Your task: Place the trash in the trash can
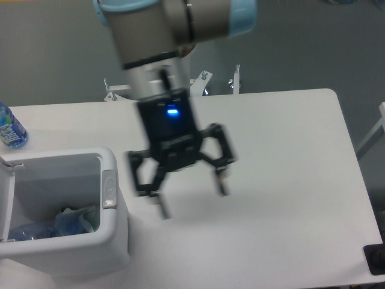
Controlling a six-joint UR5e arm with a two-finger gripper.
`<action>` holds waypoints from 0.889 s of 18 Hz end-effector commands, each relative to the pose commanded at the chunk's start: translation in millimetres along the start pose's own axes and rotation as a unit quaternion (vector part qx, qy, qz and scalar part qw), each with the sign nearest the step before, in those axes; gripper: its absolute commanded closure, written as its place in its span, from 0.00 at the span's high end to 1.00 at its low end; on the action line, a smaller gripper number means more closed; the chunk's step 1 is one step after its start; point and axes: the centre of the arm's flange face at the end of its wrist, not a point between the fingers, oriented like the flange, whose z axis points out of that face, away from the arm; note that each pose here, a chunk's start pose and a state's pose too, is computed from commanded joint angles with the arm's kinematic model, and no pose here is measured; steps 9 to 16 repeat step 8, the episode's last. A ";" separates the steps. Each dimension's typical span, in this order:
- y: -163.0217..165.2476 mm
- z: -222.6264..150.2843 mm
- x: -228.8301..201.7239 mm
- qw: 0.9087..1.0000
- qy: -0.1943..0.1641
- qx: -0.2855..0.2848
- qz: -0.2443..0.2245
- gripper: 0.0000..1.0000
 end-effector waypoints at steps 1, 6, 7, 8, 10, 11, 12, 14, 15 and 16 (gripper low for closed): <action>13.2 6.5 -8.9 0.999 -0.012 -0.025 0.032 1.00; 61.2 5.9 -50.1 0.973 -0.012 -0.124 0.196 1.00; 65.3 5.5 -57.6 0.968 -0.007 -0.138 0.211 1.00; 68.4 6.8 -63.2 0.964 -0.003 -0.148 0.220 1.00; 68.4 6.8 -63.2 0.964 -0.003 -0.148 0.220 1.00; 68.4 6.8 -63.2 0.964 -0.003 -0.148 0.220 1.00; 68.4 6.8 -63.2 0.964 -0.003 -0.148 0.220 1.00; 68.4 6.8 -63.2 0.964 -0.003 -0.148 0.220 1.00; 68.4 6.8 -63.2 0.964 -0.003 -0.148 0.220 1.00; 68.4 6.8 -63.2 0.964 -0.003 -0.148 0.220 1.00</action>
